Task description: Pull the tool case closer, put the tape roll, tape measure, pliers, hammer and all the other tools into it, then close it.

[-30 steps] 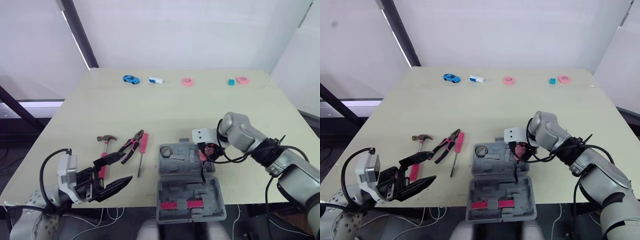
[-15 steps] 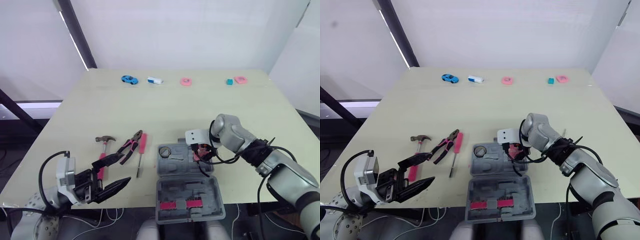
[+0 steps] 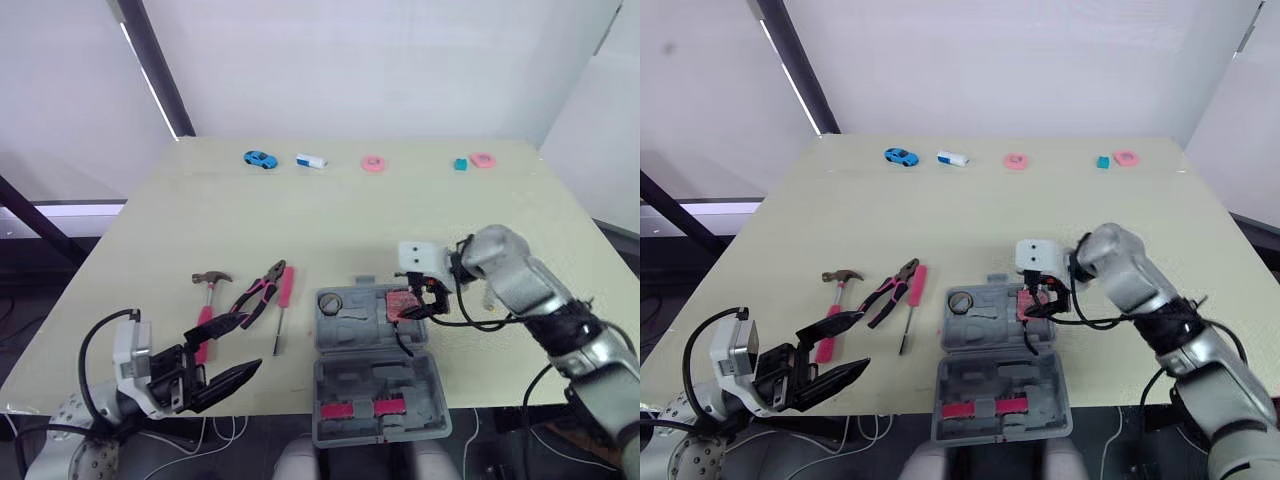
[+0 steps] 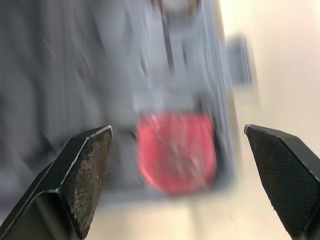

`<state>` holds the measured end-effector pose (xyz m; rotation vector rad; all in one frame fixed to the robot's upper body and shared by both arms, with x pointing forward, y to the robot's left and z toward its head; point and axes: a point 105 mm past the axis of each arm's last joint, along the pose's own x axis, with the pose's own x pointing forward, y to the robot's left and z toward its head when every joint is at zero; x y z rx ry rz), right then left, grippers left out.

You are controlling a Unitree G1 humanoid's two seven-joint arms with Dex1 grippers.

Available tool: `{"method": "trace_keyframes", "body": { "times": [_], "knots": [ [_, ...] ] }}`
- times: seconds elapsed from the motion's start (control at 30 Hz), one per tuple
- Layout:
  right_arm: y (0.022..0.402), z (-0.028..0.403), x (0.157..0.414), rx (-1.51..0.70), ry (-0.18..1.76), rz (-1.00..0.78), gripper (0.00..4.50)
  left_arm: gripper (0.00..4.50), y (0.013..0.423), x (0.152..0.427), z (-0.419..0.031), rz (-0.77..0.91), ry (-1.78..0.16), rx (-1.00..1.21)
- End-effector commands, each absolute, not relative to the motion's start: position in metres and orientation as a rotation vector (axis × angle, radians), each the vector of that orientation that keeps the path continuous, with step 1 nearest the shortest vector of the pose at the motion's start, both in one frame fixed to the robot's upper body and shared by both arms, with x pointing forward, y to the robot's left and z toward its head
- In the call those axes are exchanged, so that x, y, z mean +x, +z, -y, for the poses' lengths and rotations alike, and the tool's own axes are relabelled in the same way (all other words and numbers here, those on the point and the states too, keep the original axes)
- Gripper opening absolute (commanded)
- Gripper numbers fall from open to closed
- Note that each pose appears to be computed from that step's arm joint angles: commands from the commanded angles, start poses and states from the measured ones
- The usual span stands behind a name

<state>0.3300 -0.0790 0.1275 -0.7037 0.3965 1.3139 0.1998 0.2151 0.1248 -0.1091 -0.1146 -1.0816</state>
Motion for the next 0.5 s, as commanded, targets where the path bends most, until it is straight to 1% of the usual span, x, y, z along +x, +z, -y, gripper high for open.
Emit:
{"method": "trace_keyframes", "body": {
  "times": [0.03, 0.13, 0.17, 0.2, 0.23, 0.27, 0.3, 0.33, 0.37, 0.5],
  "knots": [
    [0.137, 0.093, 0.341, -0.587, 1.166, -0.193, 4.44, 4.50, 0.133, 0.200, -0.205, 0.144, -1.104, -0.099],
    [0.121, 0.101, 0.337, -0.461, 1.104, -0.144, 4.44, 4.50, 0.136, 0.203, -0.200, 0.146, -1.113, -0.103],
    [0.117, 0.102, 0.336, -0.435, 1.099, -0.143, 4.22, 4.50, 0.136, 0.204, -0.200, 0.146, -1.115, -0.104],
    [0.113, 0.102, 0.333, -0.425, 1.101, -0.142, 3.94, 4.50, 0.137, 0.205, -0.200, 0.146, -1.116, -0.104],
    [0.109, 0.103, 0.332, -0.430, 1.101, -0.146, 3.35, 4.50, 0.137, 0.205, -0.200, 0.145, -1.118, -0.104],
    [0.104, 0.104, 0.330, -0.429, 1.104, -0.158, 3.20, 4.50, 0.138, 0.206, -0.199, 0.144, -1.120, -0.104],
    [0.100, 0.104, 0.328, -0.433, 1.109, -0.169, 2.54, 4.50, 0.138, 0.207, -0.199, 0.144, -1.123, -0.103],
    [0.098, 0.105, 0.327, -0.445, 1.108, -0.169, 2.37, 4.50, 0.139, 0.207, -0.198, 0.143, -1.126, -0.102],
    [0.097, 0.105, 0.327, -0.447, 1.101, -0.167, 2.05, 4.50, 0.140, 0.208, -0.198, 0.143, -1.127, -0.101],
    [0.095, 0.105, 0.329, -0.431, 1.088, -0.166, 2.05, 4.50, 0.143, 0.211, -0.197, 0.145, -1.132, -0.096]
  ]
}}
